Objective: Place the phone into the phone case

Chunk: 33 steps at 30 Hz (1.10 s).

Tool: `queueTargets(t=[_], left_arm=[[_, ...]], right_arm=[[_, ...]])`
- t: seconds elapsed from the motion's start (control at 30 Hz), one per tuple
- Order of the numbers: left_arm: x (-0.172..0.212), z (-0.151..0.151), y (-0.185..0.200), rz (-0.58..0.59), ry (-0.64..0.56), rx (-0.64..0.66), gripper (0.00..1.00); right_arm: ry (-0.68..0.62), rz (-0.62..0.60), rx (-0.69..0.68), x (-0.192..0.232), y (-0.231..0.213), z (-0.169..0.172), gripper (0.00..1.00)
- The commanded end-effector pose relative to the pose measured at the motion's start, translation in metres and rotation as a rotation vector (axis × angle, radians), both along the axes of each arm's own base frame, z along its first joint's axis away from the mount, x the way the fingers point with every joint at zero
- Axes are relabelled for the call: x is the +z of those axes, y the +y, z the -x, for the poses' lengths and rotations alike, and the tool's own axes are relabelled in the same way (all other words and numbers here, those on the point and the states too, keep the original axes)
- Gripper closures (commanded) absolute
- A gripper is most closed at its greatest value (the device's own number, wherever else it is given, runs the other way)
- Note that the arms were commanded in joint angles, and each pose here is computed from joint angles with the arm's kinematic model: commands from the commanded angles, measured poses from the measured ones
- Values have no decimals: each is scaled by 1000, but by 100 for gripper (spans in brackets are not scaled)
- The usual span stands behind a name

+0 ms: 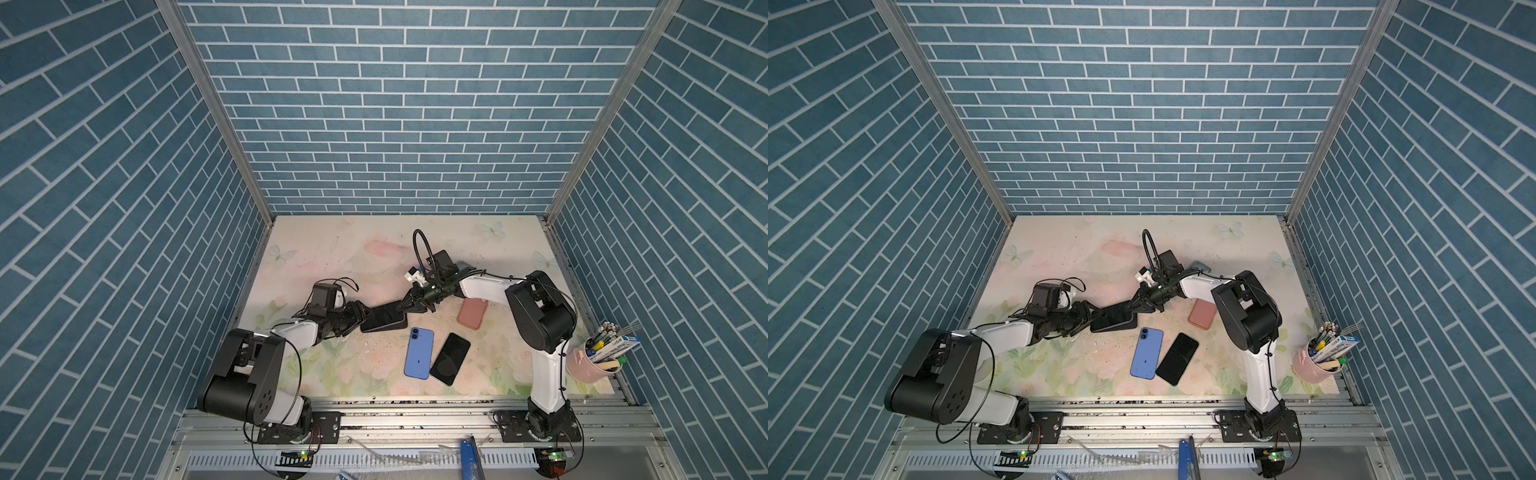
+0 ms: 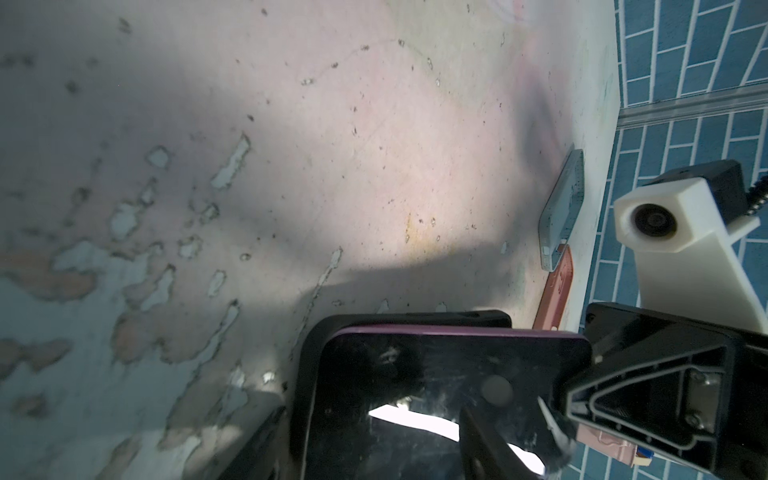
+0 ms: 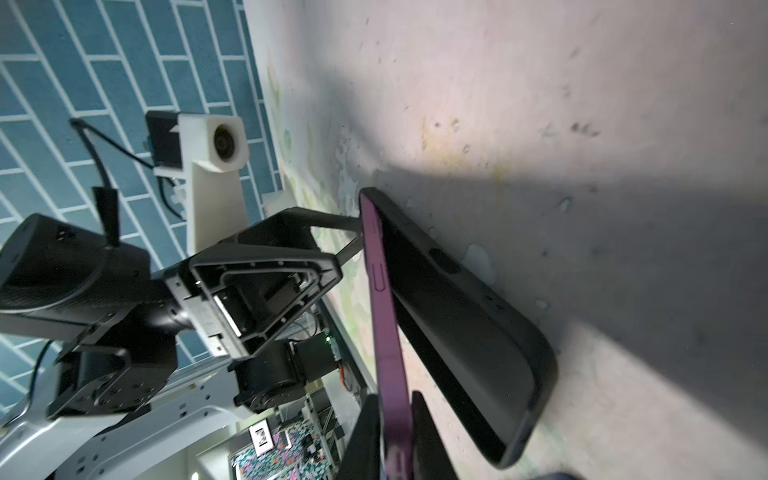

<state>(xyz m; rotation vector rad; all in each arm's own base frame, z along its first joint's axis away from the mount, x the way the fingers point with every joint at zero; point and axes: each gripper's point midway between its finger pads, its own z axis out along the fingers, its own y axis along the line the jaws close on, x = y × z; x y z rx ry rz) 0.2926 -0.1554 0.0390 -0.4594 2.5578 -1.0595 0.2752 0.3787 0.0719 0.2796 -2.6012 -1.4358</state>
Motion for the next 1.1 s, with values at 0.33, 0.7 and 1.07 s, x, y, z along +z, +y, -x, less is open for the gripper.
queueTargets(t=[0.33, 0.7, 1.07], left_arm=[[-12, 19, 2, -39, 73, -15, 35], [-17, 24, 18, -129, 108, 36, 47], [-25, 27, 21, -162, 152, 35, 60]], right_arm=[[-113, 288, 20, -12, -31, -6, 61], [-185, 388, 64, -10, -48, 6, 72], [-176, 409, 96, -26, -35, 13, 76]])
